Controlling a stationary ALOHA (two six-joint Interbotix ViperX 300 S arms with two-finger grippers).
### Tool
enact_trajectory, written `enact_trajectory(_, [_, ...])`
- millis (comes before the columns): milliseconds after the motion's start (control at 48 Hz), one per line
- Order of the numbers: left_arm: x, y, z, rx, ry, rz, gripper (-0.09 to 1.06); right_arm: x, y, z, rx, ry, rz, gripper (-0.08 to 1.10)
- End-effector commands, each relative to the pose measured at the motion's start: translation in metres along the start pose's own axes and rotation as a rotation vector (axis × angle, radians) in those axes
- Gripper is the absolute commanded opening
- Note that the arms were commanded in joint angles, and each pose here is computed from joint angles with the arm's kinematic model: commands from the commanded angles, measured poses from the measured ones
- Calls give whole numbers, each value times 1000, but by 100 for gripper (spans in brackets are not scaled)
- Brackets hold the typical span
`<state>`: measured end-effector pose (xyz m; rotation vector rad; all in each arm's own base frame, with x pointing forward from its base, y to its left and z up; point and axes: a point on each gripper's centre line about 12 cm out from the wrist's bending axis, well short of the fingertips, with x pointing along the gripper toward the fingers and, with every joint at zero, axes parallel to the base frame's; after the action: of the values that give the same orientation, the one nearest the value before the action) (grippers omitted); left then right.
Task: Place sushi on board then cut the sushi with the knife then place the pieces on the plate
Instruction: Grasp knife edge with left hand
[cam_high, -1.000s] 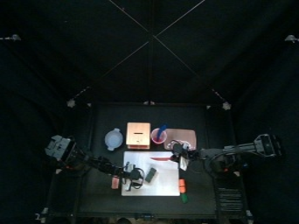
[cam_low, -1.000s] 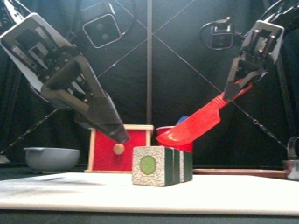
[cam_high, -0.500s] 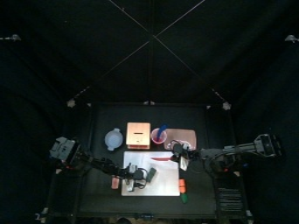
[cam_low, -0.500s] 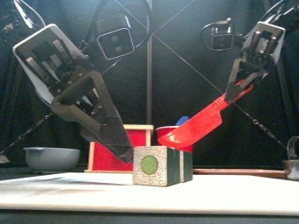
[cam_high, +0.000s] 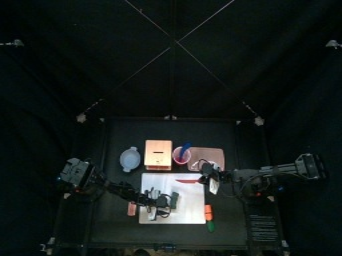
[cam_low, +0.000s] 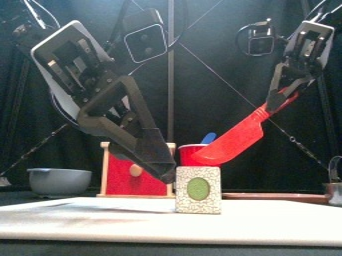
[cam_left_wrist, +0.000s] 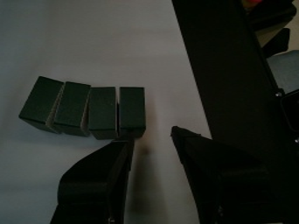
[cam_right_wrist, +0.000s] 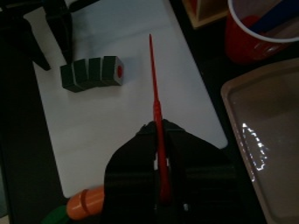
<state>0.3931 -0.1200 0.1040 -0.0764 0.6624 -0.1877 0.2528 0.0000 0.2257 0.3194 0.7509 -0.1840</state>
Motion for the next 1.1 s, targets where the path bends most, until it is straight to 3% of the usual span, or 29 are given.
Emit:
enact_trajectory(21, [0, -1, 18, 9, -48, -5, 78, -13, 1, 2, 18, -33, 21, 40])
enact_trajectory(271, [11, 2, 24, 30, -55, -3, 78, -15, 0, -7, 46, -29, 41, 40])
enact_trajectory(438, [7, 5, 24, 22, -41, 3, 78, -16, 3, -4, 29, -57, 57, 40])
enact_trajectory(625, [-15, 17, 37, 3, -75, 21, 79, -15, 7, 4, -16, -128, 84, 40])
enact_trajectory(854, [-58, 39, 49, -27, -149, 62, 78, -11, 18, 1, -75, -130, 118, 40])
enact_trajectory(958, [-72, 47, 51, -27, -173, 77, 78, -9, 24, -3, -92, -123, 136, 40])
enact_trajectory(1104, [-78, 60, 51, 2, -189, 104, 78, -6, 31, -1, -122, -149, 167, 40])
